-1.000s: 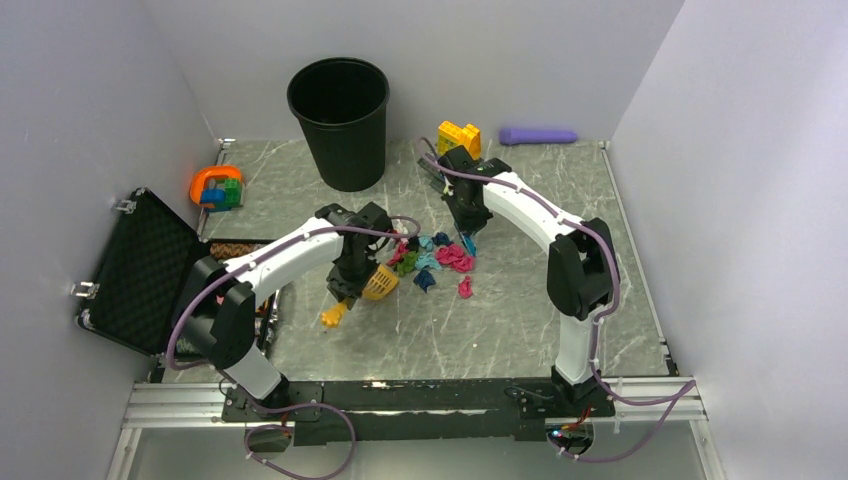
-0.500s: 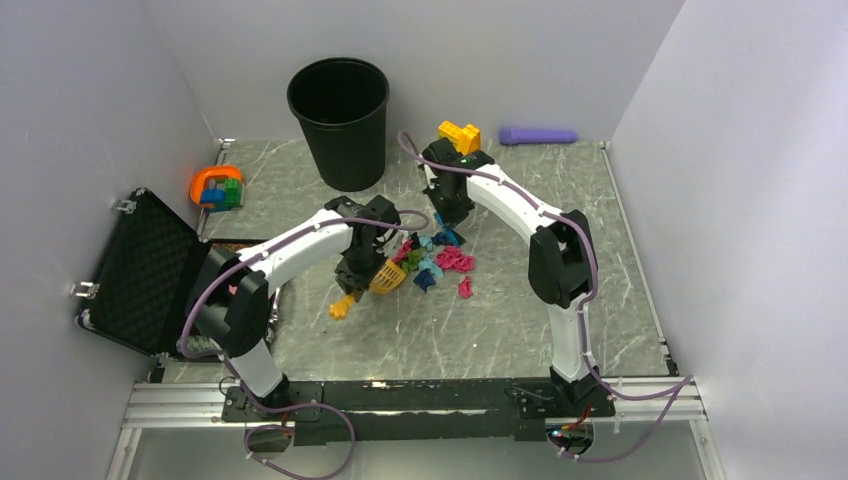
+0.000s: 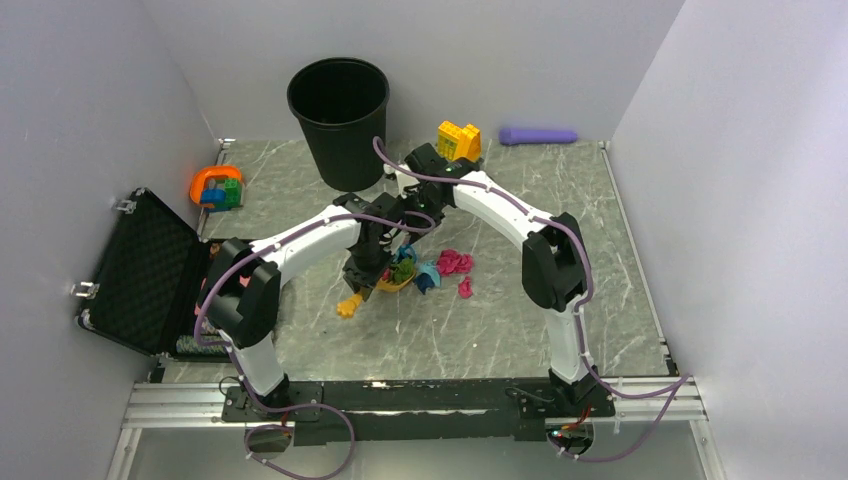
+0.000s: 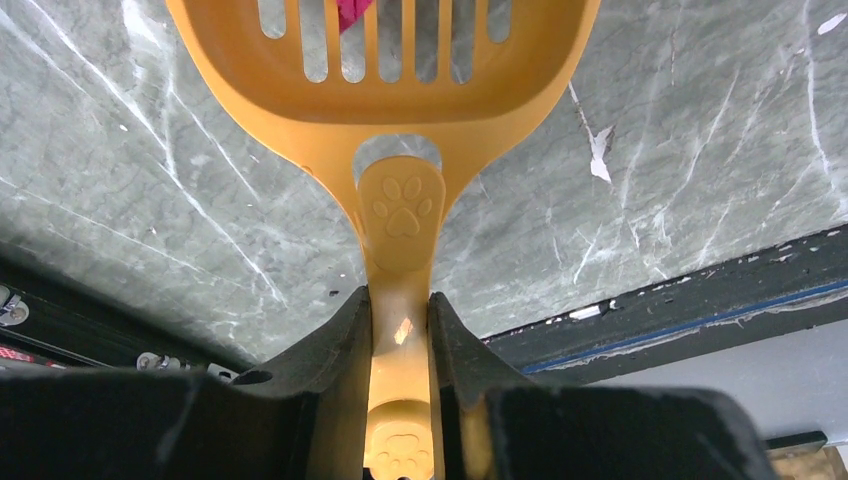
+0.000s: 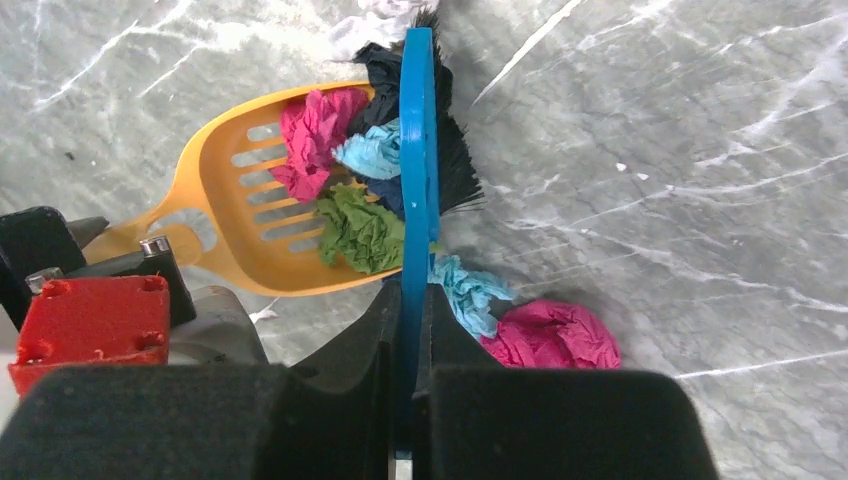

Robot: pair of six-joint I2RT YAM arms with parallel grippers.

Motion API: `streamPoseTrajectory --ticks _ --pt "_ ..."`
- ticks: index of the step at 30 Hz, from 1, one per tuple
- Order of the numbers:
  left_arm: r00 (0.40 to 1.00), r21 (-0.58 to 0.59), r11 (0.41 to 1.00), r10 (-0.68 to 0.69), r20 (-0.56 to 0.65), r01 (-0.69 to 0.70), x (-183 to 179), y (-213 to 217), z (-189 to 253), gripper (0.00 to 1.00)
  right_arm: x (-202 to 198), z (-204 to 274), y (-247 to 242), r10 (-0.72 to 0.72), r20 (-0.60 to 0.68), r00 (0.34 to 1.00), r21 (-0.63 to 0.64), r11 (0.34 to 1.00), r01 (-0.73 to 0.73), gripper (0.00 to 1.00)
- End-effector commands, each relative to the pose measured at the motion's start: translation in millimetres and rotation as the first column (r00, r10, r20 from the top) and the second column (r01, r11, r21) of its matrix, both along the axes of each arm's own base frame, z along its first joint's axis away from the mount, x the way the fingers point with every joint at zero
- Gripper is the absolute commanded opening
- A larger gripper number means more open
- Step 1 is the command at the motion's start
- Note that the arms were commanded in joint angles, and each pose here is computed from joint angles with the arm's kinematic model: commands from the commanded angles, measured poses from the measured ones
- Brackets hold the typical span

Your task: Sweep away the paper scraps from the table

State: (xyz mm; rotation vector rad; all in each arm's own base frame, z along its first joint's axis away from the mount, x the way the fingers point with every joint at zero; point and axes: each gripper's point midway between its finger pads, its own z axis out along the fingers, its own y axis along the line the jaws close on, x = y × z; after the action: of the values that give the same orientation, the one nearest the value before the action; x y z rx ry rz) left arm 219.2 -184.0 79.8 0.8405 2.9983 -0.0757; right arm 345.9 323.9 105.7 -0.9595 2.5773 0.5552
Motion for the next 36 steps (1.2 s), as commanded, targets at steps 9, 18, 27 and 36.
streamPoseTrajectory --ticks 9,18,27,36 --pt "0.996 -0.083 0.994 -0.064 0.055 0.069 6 -17 10 0.0 -22 30 -39 -0.051 -0.028 0.998 -0.054 0.997 0.05 0.0" --pt "0.985 -0.061 0.991 -0.112 0.128 0.12 2 -23 9 0.0 -19 56 -70 -0.153 -0.041 0.987 -0.002 0.988 0.153 0.0" --pt "0.983 -0.076 0.989 -0.116 0.141 0.128 1 -26 12 0.0 -20 58 -75 -0.158 -0.055 0.986 -0.036 0.987 0.157 0.0" --pt "0.995 -0.087 0.992 -0.092 0.03 0.094 -22 -24 1 0.0 44 54 -127 -0.341 0.24 0.909 -0.299 0.865 0.404 0.0"
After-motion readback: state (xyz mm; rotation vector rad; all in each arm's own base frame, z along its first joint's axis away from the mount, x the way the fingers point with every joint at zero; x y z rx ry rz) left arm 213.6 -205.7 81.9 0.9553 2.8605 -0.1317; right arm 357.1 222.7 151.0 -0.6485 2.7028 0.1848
